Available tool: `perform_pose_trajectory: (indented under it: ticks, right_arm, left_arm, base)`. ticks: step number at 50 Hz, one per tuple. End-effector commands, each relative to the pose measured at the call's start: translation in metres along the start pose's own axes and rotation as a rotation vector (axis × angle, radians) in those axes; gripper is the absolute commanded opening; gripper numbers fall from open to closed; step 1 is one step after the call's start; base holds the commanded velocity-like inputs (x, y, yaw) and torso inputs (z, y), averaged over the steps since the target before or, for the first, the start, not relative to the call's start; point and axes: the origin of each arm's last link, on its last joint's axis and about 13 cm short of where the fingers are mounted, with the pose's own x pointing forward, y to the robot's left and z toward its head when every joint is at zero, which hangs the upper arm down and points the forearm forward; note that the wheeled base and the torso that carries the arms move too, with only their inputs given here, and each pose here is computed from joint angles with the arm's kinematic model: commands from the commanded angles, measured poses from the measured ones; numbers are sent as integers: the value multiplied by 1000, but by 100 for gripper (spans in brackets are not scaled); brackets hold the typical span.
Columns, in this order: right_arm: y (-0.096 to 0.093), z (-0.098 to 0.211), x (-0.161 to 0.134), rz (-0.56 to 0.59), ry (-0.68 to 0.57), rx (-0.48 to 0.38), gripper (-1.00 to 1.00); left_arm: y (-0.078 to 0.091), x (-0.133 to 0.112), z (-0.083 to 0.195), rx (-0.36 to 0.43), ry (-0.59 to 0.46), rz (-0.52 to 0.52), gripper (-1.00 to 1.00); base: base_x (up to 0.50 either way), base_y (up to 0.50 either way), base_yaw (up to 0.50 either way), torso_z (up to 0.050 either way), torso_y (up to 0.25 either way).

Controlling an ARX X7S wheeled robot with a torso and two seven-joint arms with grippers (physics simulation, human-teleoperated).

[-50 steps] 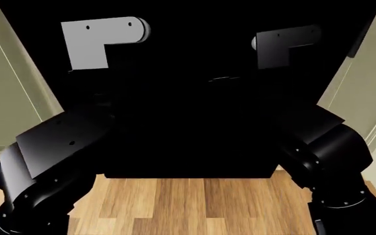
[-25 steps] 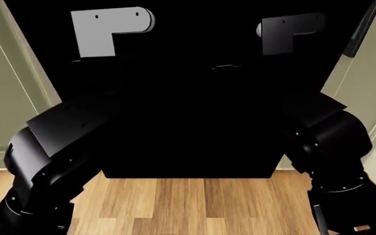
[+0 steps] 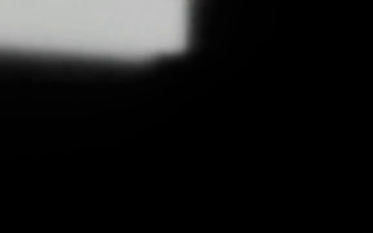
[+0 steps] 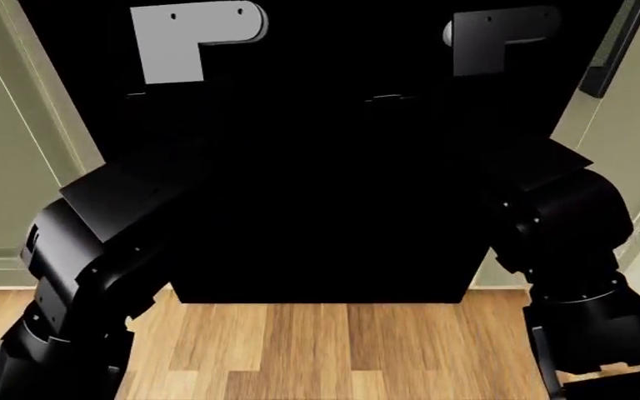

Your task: Close the dishwasher door

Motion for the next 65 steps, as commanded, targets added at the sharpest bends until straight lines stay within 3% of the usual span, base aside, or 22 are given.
perform_pose_trajectory:
  ticks: [1, 30, 65]
  right_arm:
    - [-7, 10, 7, -49, -26, -27, 100]
    - [-1, 11, 26, -19, -21, -43, 100]
    - [-3, 21, 36, -26, -25, -39, 100]
  left_arm:
    - [-3, 5, 3, 4, -3, 1, 100]
    - [-13, 19, 5, 10, -6, -14, 100]
    - [-10, 36, 9, 33, -12, 20, 100]
  base:
    - [0, 0, 0, 0, 0]
    - [0, 0, 0, 0, 1]
    - [0, 0, 0, 0, 1]
